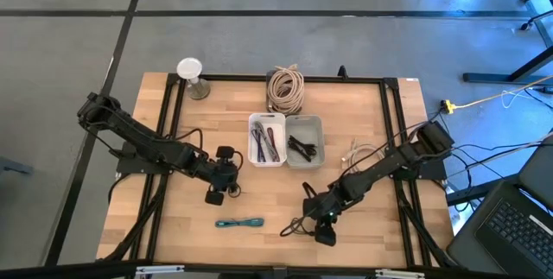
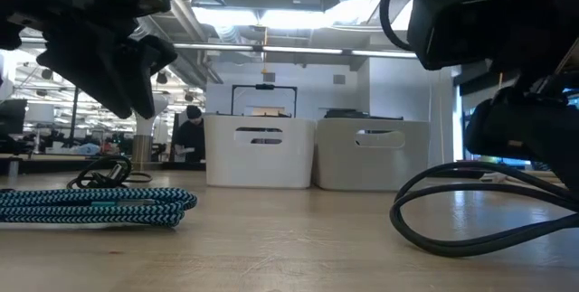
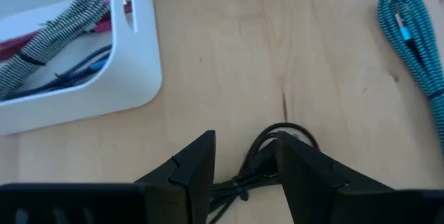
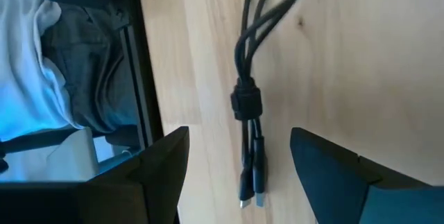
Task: Pick & Place USB Port
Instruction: Put the black charger cable into the gray bin
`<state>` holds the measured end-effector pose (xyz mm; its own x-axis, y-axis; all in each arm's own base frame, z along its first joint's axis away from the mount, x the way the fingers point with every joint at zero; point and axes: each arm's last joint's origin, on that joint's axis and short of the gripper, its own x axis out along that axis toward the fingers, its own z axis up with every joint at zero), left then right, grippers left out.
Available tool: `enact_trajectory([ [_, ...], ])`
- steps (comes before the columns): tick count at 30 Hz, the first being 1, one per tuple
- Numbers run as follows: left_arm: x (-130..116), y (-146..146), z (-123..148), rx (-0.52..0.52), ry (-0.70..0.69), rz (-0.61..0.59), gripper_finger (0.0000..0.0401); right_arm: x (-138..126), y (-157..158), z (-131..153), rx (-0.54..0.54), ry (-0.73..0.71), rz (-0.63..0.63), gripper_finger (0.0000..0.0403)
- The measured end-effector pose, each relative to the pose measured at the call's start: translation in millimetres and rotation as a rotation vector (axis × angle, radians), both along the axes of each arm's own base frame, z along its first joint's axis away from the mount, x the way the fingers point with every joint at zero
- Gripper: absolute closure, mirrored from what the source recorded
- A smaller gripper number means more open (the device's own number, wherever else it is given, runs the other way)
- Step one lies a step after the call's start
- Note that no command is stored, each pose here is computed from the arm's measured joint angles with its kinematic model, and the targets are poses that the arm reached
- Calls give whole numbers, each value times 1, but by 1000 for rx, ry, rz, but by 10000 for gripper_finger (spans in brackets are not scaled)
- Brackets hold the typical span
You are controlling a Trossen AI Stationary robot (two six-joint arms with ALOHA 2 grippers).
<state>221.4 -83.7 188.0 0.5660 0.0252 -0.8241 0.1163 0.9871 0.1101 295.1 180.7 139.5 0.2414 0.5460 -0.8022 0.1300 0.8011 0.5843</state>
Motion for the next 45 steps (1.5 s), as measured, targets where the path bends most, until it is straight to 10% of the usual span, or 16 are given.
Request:
enact_trajectory([
  [10,1,2,1,78,-33,8,258,2,2,0,-50,-53,-33,148],
  [32,4,-2,3,-91,-53,79,258,-4,32,-17,-79,-96,-140,152],
  [42,4,-2,3,-90,-54,80,258,-5,36,-23,-164,-181,-127,364],
  [45,4,-2,3,-87,-55,81,258,-3,37,-20,-181,-230,-123,371],
])
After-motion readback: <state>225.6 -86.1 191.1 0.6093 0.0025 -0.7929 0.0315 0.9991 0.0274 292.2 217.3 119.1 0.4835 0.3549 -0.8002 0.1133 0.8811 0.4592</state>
